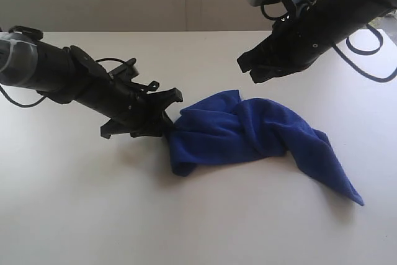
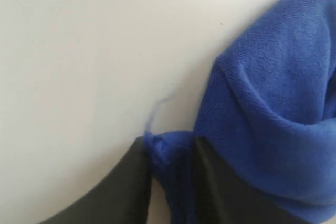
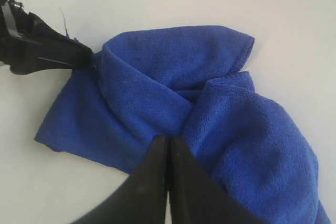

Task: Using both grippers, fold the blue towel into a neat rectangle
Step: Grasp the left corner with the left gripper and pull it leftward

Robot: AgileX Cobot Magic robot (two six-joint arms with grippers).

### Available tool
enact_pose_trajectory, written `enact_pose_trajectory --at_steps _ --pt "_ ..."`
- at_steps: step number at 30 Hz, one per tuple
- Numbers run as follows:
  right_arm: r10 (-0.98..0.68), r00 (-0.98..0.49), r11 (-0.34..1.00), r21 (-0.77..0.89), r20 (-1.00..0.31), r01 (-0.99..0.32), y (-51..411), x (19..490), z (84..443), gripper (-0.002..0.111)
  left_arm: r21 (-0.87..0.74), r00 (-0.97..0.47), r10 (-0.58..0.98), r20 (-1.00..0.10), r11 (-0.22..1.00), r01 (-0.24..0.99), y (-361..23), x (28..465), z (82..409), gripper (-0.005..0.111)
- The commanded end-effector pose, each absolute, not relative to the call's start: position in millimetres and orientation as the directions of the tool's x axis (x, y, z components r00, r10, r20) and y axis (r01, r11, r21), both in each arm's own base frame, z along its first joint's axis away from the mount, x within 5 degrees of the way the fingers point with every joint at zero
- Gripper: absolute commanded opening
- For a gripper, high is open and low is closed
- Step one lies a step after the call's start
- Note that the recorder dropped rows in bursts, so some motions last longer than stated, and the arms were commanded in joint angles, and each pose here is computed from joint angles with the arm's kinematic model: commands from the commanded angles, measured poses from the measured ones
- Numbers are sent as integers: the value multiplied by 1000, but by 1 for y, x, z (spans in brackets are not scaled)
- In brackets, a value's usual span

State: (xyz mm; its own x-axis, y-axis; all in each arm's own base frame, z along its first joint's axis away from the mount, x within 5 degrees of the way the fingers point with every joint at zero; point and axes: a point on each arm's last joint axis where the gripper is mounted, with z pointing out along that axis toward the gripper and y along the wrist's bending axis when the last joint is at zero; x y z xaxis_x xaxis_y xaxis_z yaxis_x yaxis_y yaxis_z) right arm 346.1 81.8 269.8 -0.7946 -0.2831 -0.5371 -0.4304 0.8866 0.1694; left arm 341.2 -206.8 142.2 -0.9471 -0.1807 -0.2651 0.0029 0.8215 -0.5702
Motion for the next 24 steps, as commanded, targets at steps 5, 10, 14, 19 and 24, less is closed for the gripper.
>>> enact_pose_trajectory --at_steps 5,10,14,19,24 --pt "-276 -797 891 167 -537 -422 79 347 268 0 -584 -936 -199 -289 812 7 -208 341 152 0" --pt "-276 -797 891 167 -537 -422 79 347 268 0 -575 -904 -154 -399 810 116 -204 337 189 0" --pt "-276 -797 891 167 -537 -422 79 347 268 0 -531 -856 -91 -508 816 228 -198 329 224 0" --pt "-277 -798 891 168 -536 -422 79 347 268 0 -465 -762 -43 -646 814 348 -188 314 273 0" --pt "-278 -799 890 169 -533 -423 79 346 268 0 -362 -656 12 -755 827 431 -168 299 314 0"
